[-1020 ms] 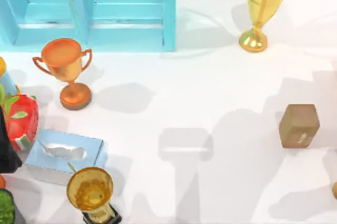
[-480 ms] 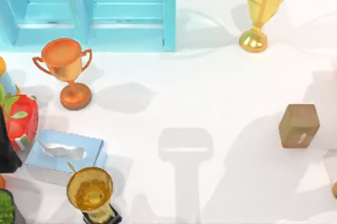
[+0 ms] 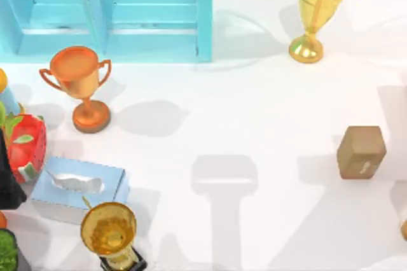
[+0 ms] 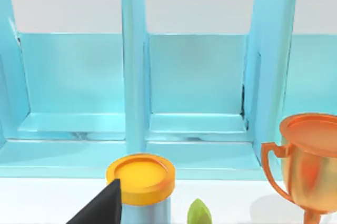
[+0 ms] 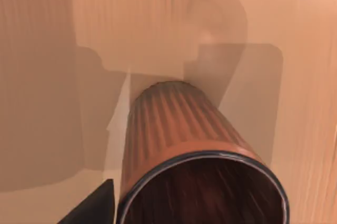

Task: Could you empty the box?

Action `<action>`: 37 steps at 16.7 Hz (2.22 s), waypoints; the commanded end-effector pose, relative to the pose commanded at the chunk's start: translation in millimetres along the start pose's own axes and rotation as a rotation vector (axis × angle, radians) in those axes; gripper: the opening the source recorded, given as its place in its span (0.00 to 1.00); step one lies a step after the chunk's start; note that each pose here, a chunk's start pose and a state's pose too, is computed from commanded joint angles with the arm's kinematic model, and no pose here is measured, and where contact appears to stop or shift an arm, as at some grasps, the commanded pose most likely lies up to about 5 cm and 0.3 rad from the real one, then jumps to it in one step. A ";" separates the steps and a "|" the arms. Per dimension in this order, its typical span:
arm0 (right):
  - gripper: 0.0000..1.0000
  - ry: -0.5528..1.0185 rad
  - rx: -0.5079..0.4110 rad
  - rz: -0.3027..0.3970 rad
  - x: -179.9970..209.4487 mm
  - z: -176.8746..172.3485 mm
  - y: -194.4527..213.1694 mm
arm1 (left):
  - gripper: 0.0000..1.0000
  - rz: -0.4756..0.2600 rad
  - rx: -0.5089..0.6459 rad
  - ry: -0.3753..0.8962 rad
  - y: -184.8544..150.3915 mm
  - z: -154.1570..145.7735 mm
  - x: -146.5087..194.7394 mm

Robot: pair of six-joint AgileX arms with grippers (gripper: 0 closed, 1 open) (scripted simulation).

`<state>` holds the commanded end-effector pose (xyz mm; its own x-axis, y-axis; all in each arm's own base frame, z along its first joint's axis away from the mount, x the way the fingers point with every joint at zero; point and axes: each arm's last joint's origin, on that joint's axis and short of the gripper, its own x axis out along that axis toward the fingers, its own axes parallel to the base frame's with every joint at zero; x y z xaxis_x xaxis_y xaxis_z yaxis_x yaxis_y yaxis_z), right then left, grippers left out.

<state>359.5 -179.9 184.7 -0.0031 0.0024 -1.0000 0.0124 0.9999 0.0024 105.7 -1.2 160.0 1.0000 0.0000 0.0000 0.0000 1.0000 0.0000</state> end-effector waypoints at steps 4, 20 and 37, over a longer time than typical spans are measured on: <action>1.00 -0.001 0.002 -0.001 24.5 -2.4 -2.9 | 1.00 0.000 0.000 0.000 0.0 0.0 0.0; 0.10 -0.001 0.002 -0.001 25.4 -2.5 -3.1 | 1.00 0.000 0.000 0.000 0.0 0.0 0.0; 0.00 0.050 0.011 0.034 -5.6 -0.6 0.6 | 1.00 0.000 0.000 0.000 0.0 0.0 0.0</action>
<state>358.9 -179.3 190.3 -0.0520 0.0372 -0.9980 0.0241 0.9991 0.0360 105.7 -1.2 160.0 1.0000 0.0000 0.0000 0.0000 1.0000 0.0000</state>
